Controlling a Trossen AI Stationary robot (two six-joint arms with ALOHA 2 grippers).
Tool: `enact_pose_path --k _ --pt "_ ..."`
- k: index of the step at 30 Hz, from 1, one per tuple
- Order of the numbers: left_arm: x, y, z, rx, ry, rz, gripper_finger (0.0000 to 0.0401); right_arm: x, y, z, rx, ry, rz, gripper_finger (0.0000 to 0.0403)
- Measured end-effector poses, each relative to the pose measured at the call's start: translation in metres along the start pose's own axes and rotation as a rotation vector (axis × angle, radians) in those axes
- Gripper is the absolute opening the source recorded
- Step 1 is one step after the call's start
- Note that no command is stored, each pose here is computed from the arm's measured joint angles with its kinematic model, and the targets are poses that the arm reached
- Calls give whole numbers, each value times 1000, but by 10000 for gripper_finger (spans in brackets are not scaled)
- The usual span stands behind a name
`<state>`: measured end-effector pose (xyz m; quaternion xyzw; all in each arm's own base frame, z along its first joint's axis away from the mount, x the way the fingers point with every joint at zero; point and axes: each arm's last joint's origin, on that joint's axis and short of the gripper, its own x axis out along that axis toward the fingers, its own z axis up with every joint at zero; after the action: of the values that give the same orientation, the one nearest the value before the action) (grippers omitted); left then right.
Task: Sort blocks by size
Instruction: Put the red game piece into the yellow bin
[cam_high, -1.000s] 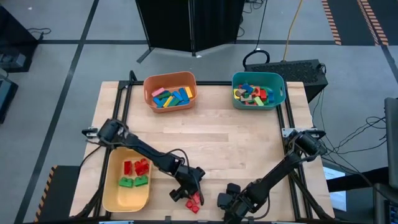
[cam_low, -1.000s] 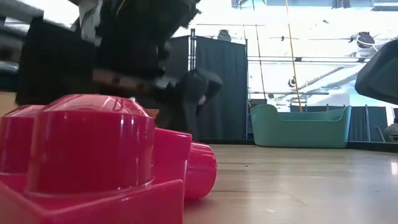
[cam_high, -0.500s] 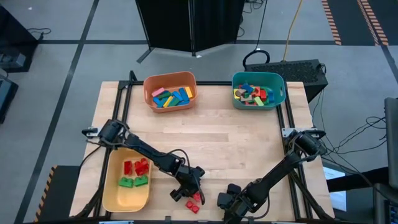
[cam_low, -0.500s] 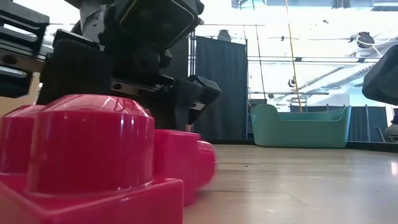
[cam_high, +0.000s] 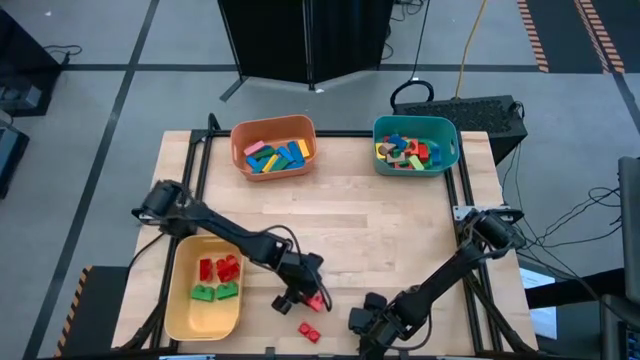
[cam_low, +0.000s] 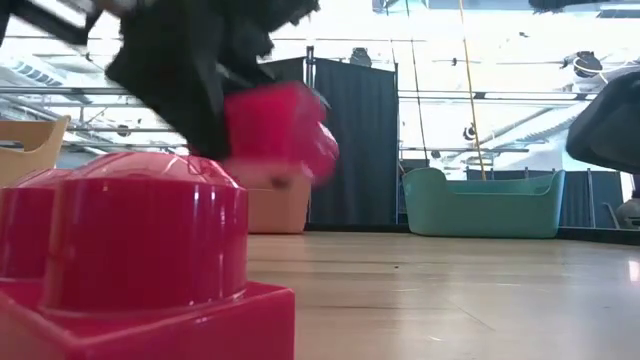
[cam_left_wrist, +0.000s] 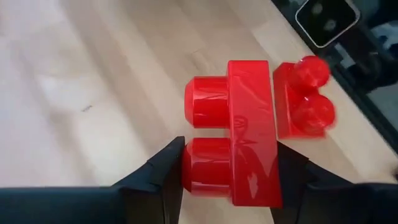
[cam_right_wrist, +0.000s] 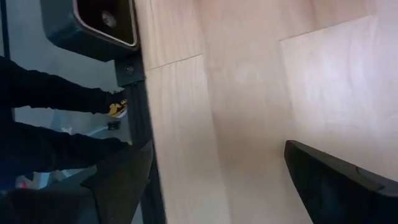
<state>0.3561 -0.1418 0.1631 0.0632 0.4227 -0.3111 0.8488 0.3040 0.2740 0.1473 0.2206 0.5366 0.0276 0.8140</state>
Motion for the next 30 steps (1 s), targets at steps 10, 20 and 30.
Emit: enact_pose_path --k 10,20,30 --pt "-85 -13 15 -14 -20 166 166 1 -14 18 -54 -14 -33 357" --pt "-136 -29 3 -224 51 258 168 2 -26 34 -46 -32 -48 357" --pt "-171 -60 -28 -415 294 303 168 2 -36 44 -15 -34 -72 357"
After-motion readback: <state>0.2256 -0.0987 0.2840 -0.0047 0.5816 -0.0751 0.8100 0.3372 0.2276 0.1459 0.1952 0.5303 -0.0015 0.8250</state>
